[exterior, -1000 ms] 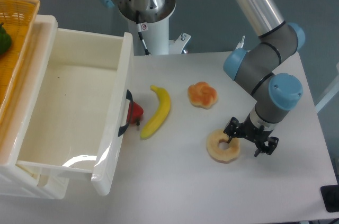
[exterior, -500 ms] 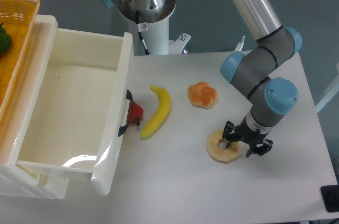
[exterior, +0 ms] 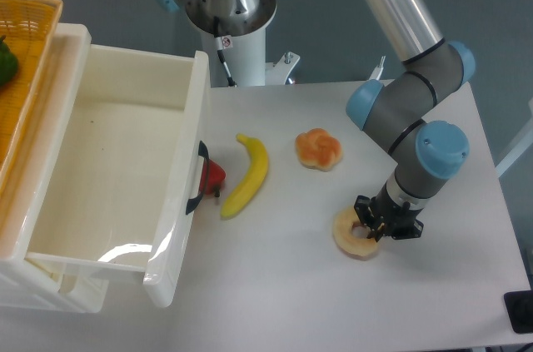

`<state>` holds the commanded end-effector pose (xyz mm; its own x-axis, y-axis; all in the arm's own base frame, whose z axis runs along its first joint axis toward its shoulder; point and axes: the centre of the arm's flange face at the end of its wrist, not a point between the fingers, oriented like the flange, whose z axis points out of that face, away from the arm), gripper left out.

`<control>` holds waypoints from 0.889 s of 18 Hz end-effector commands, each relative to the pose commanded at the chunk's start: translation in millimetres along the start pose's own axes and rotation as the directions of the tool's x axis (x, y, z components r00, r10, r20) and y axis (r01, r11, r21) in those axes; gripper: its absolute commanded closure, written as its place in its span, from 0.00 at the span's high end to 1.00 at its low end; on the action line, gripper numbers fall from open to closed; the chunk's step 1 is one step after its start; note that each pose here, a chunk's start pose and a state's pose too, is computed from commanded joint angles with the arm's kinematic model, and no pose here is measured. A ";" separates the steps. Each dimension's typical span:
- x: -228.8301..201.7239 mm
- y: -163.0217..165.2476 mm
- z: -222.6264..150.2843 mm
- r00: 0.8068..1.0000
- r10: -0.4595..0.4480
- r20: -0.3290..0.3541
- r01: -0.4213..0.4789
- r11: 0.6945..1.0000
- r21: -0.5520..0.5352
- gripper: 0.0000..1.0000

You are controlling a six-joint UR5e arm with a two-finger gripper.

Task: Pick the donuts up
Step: 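Lift the gripped donut and carry it away from the flower bun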

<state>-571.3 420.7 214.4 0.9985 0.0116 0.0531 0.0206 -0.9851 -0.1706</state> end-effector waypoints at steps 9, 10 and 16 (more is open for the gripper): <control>-28.7 50.7 -94.8 0.992 0.075 0.101 -0.070 0.996 -0.049 0.00; -34.9 53.3 -104.9 0.990 0.090 0.110 -0.081 0.993 -0.080 0.00; -59.0 48.4 -148.1 0.985 0.163 0.063 -0.142 0.958 -0.249 0.00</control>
<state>-636.6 346.9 348.7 0.9897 -0.1379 -0.0374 -0.1348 -0.9881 0.0738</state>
